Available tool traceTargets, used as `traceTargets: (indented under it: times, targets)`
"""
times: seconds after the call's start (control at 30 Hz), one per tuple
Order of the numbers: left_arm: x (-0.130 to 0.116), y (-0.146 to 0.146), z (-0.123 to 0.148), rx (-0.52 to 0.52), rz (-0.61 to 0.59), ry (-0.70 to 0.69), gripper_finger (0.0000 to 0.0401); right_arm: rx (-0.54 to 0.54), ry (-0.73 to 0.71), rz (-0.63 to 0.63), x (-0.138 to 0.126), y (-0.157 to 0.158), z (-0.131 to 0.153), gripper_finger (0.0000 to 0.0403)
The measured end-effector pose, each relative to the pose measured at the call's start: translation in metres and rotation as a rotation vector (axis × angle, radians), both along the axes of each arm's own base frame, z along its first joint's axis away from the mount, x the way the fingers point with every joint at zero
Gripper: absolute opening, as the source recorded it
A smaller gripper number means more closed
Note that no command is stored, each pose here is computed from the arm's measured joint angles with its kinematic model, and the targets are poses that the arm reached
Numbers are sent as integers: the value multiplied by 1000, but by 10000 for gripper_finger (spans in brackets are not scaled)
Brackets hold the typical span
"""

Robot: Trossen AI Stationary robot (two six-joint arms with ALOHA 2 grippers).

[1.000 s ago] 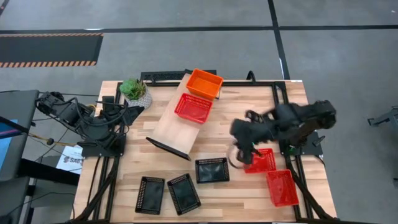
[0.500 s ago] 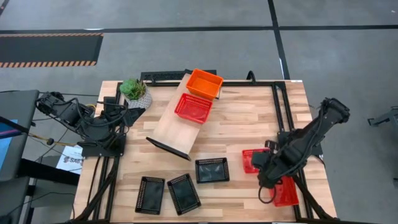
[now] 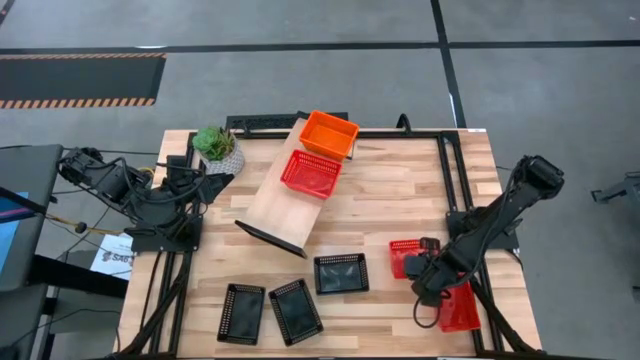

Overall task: Stack baskets on shelf by color
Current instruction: Stack the top red bin on top of the red bin on the shelf

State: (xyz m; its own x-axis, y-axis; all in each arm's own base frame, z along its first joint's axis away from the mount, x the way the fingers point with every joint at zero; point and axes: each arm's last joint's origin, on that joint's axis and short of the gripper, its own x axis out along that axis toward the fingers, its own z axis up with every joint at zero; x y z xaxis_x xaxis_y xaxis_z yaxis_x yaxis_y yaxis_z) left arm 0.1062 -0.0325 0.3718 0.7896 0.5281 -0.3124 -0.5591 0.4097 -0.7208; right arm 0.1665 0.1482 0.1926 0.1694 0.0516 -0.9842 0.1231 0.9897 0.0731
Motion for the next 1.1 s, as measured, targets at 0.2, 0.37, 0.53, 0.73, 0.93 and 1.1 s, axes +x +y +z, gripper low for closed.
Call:
traceTargets:
  times: [0.2, 0.37, 0.53, 0.73, 0.93, 1.1]
  targets:
    - [-1, 0, -1, 0, 4, 8, 242, -14, 24, -11, -6, -6, -19, 177]
    - [-1, 1, -1, 0, 4, 9, 242, -17, 21, -16, -4, -10, -20, 143]
    - [-1, 0, -1, 1, 4, 10, 242, -21, 20, -6, 1, -11, -23, 71]
    - [-1, 0, -1, 0, 4, 10, 242, 25, -13, -20, 13, -15, -23, 15]
    - [-1, 0, -1, -1, 4, 9, 242, 70, -59, -39, 22, -30, 6, 8]
    - [-1, 0, -1, -2, 4, 8, 242, 80, -139, -96, 28, -53, 53, 5]
